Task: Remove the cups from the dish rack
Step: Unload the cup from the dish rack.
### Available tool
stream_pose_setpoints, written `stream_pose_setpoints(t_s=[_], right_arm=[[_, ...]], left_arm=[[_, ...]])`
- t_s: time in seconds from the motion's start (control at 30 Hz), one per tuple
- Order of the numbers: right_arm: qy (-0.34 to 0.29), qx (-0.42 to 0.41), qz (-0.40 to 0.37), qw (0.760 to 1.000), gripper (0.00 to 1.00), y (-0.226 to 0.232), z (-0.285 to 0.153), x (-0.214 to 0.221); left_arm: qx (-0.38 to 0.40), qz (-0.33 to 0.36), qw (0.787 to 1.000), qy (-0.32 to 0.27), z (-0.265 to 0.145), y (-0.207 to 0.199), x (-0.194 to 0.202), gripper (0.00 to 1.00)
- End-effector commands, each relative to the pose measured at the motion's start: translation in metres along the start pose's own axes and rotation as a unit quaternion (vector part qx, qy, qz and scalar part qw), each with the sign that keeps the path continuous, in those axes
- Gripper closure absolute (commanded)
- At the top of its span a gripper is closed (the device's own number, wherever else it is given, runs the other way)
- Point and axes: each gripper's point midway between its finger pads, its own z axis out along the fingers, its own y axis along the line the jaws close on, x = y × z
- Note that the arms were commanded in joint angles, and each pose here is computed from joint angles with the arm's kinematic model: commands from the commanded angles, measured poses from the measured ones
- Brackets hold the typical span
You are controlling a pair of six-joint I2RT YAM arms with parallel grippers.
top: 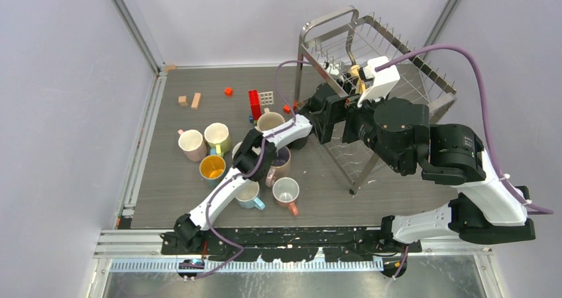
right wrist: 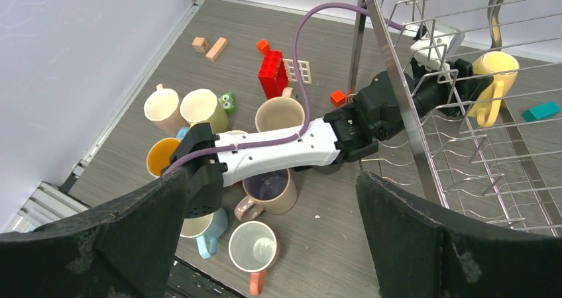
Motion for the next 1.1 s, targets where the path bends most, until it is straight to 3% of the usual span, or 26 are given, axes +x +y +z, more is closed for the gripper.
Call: stream_pose_setpoints(t_s=[0.0,0.4,0.63,1.07], right_arm=[[-0.021,0.004,0.013,1.0,0.0,-0.001,-0.001,-0.01],[-0.021,0.003,0.014,1.0,0.0,-0.001,0.0,-0.008],[-0.019,0.004,0.013,1.0,0.0,-0.002,0.0,-0.007],[-0.017,0.004,0.015,1.0,0.0,-0.005,-0.002,-0.004]], left_arm=[[0.017,0.006,1.0,-0.021,-0.005,-0.016,-0.038,0.57],[0.006,0.019,1.0,-0.023,-0.028,-0.03,-0.046,0.59],[-0.024,0.011,0.999,-0.026,-0.027,-0.044,-0.036,0.44],[-0.074,0.041,0.996,-0.008,-0.013,-0.04,-0.004,0.38]])
